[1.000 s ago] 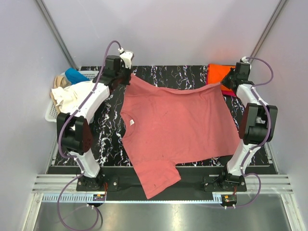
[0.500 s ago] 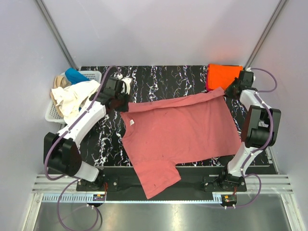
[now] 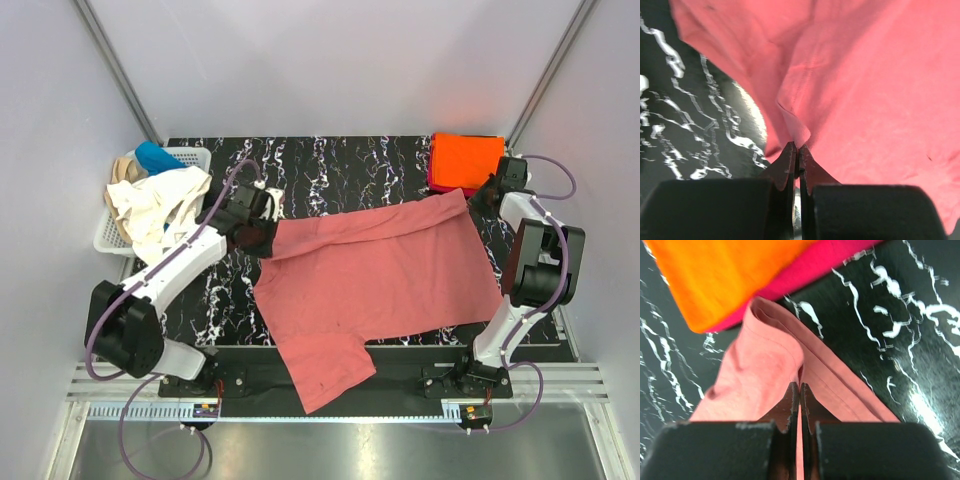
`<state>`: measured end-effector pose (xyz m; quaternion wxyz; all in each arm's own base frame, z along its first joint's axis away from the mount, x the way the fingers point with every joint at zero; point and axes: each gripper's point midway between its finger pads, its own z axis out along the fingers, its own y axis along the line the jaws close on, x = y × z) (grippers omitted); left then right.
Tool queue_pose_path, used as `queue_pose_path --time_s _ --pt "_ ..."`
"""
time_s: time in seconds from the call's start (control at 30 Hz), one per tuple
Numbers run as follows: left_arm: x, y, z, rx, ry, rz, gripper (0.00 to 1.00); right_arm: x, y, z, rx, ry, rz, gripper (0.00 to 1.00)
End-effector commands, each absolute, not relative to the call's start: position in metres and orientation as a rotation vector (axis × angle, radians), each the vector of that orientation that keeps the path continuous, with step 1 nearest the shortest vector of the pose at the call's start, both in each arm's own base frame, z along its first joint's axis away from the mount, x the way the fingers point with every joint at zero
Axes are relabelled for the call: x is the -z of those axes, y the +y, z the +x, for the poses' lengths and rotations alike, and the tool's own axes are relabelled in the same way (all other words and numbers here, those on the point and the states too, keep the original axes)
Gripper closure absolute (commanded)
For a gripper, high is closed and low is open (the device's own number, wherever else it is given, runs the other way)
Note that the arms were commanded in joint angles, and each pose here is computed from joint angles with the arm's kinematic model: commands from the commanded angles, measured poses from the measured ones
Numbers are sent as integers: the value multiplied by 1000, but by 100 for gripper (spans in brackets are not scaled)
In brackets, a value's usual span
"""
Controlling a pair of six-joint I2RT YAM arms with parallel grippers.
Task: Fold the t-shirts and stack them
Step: Fold the tshirt
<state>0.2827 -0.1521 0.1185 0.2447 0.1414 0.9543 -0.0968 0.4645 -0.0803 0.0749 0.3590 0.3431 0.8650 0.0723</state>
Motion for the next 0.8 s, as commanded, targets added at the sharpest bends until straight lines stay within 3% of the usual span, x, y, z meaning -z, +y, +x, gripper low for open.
queue_pose_path --time_s 0.0,0.77 --pt "-131 -167 265 311 2570 410 100 -70 -85 457 -150 2234 909 99" --pt "-122 -179 219 319 2616 374 100 -80 -108 442 -54 2209 965 100"
